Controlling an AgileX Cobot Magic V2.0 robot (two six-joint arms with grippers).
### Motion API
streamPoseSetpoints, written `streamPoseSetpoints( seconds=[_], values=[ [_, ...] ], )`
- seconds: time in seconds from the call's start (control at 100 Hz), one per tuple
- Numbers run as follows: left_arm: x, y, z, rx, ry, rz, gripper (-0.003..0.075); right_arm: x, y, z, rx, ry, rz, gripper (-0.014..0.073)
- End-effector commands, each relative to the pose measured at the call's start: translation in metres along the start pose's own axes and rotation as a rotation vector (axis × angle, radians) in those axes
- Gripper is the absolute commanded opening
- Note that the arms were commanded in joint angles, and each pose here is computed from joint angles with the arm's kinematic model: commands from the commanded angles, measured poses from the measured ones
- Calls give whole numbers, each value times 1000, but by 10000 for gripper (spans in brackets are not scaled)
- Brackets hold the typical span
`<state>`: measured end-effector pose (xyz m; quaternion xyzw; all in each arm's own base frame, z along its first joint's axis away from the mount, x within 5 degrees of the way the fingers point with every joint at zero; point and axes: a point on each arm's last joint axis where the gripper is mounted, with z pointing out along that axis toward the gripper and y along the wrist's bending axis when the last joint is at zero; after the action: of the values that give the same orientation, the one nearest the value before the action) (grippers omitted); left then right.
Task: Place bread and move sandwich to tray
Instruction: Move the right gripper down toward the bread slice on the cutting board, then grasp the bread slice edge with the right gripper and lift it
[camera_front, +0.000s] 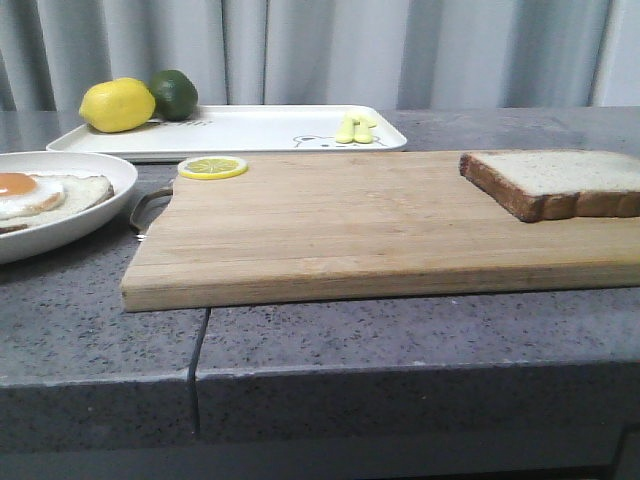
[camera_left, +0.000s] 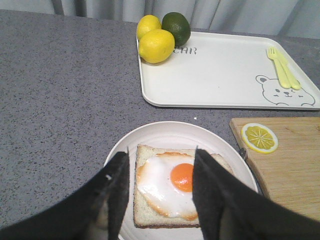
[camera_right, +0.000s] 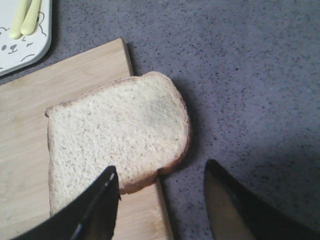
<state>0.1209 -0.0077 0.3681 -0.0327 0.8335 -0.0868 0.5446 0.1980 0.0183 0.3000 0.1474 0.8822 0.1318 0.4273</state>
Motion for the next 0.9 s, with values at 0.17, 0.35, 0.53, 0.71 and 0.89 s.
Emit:
streamPoseSetpoints(
  seconds=[0.17,0.35,0.53,0.71,0.89],
  values=[
    [-16,-2,-4,9,-97,-12,273,-21,0,28,-27,-84,148,402],
    [-16,-2,-4,9,-97,-12,273,-23,-9,40,5,-82,175,402],
    [-16,-2,-4,9,-97,-12,273,-21,-10,53,8,-67,219,402],
    [-16,-2,-4,9,-97,-12,273,-19,-13,64,23,-47,229,402],
    [-15,-2,-4,9,-95,-12,273,-19,-14,70,28,-47,240,402]
  ],
)
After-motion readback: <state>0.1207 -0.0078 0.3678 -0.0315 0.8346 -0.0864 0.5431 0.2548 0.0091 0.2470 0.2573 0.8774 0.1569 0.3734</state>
